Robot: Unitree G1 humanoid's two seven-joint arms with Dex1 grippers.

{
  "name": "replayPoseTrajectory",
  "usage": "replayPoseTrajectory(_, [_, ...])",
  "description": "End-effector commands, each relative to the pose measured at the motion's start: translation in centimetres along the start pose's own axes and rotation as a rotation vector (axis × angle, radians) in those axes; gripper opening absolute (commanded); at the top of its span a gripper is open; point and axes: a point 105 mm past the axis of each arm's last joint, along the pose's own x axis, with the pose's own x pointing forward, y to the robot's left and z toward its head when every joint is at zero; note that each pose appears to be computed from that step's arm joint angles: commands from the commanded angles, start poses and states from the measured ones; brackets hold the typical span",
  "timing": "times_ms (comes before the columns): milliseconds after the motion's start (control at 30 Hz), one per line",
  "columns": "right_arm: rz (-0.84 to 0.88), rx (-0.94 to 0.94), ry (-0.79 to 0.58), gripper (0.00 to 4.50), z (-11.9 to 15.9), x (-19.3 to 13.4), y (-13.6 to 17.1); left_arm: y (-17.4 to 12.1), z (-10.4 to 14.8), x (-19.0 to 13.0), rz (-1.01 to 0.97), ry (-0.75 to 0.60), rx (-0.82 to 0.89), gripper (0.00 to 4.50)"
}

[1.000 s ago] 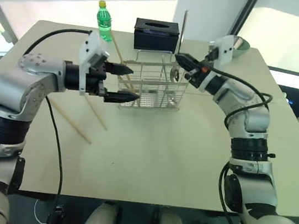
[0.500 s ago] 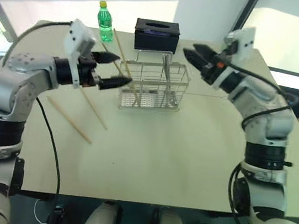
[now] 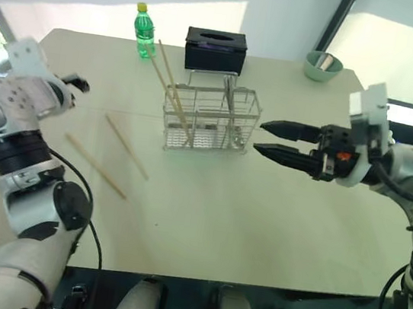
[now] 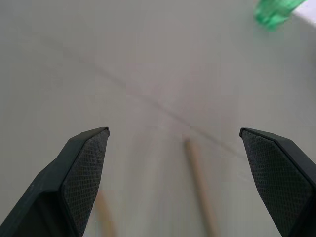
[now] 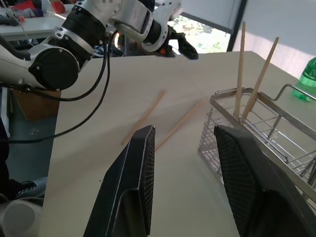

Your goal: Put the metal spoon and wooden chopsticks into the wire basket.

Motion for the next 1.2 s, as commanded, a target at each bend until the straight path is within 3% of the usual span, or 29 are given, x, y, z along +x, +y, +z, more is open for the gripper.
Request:
replayPoseTrajectory(33, [0.013, -0.011, -0.027, 1.93, 0.3, 0.3, 1.0, 0.4, -1.2, 0.6, 0.091, 0.044, -0.013, 4.50])
replayPoseTrajectory(233, [0.020, 0.045, 0.029, 1.93, -2.2, 0.0, 2.4, 1.4, -4.3, 2.5, 0.219, 0.133, 0.009, 4.50])
replayPoseTrajectory(533, [-0.044, 0.071, -0.001, 1.93, -2.2, -0.2, 2.2, 2.3, -6.8, 4.6, 0.254, 0.191, -0.038, 4.50])
replayPoseTrajectory(633, [-0.056, 0.075, -0.002, 1.99, -2.3, -0.2, 2.3, 2.4, -6.9, 5.2, 0.247, 0.185, -0.055, 3.68])
replayPoseTrajectory(867, [-0.071, 0.079, -0.015, 1.99, -2.3, -0.2, 2.4, 2.0, -6.3, 5.5, 0.240, 0.174, -0.066, 0.11])
replayPoseTrajectory(1067, [-0.076, 0.078, -0.016, 1.99, -2.3, -0.3, 2.1, 2.0, -5.3, 5.5, 0.227, 0.141, -0.078, 0.05])
replayPoseTrajectory(1200, [-0.082, 0.077, -0.012, 1.99, -2.3, -0.4, 1.7, 1.7, -1.5, 4.8, 0.176, -0.023, -0.065, 0.05])
